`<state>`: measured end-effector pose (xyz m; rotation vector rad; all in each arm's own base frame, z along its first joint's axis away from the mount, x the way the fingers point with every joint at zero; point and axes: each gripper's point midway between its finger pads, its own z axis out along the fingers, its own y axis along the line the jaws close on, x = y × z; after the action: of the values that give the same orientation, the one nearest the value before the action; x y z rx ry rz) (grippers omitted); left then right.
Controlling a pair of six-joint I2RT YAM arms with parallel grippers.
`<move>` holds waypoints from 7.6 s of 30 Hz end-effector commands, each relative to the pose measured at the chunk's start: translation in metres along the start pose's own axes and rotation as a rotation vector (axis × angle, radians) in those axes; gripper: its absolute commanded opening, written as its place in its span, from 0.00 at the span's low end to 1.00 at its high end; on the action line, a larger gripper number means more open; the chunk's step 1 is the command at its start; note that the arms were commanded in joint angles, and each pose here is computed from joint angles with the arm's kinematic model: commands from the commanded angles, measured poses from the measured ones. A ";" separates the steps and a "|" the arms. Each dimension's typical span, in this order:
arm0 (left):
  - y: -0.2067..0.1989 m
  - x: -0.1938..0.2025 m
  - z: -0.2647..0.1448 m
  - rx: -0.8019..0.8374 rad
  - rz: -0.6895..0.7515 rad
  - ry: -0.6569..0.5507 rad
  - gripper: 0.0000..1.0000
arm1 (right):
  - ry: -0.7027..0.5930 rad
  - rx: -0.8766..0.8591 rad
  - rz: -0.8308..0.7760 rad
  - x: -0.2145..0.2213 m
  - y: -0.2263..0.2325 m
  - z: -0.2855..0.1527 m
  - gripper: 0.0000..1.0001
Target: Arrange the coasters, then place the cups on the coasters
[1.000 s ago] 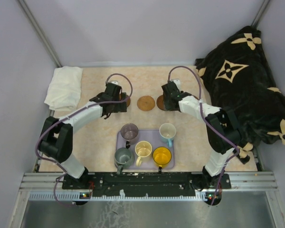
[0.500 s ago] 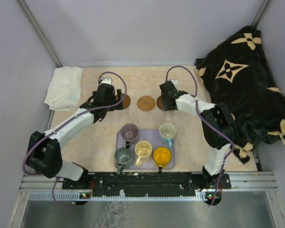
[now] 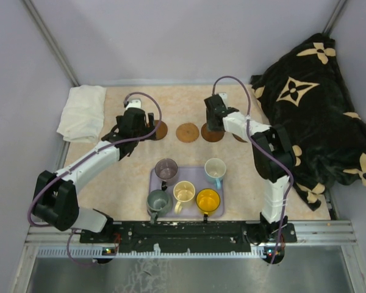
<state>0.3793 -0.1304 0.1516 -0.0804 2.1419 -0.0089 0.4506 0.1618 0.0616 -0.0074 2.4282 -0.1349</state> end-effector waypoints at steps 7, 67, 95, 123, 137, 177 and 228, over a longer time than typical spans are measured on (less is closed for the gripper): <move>0.004 -0.011 0.001 -0.021 -0.022 -0.030 0.99 | -0.018 -0.039 0.029 -0.016 -0.005 0.010 0.57; 0.010 0.007 0.002 -0.021 -0.045 0.011 0.99 | 0.010 0.021 0.066 -0.017 -0.026 0.032 0.56; 0.002 0.008 0.002 0.021 -0.067 0.015 0.99 | -0.123 0.177 0.241 -0.036 -0.117 -0.021 0.56; -0.108 0.049 0.050 0.346 0.160 0.148 0.99 | -0.089 0.187 0.282 -0.019 -0.131 -0.015 0.55; -0.173 0.062 0.035 0.649 0.225 0.208 0.99 | -0.093 0.185 0.289 -0.019 -0.131 -0.016 0.55; -0.157 0.031 0.123 0.294 0.406 0.037 0.99 | -0.158 0.145 0.311 -0.030 -0.132 -0.041 0.55; -0.152 0.057 0.137 0.247 0.539 0.105 0.99 | -0.133 0.128 0.306 -0.027 -0.126 -0.029 0.55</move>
<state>0.4699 -0.2826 0.0462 0.6306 2.1625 -0.0050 0.4348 0.0398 0.0963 0.3790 2.3168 -0.1818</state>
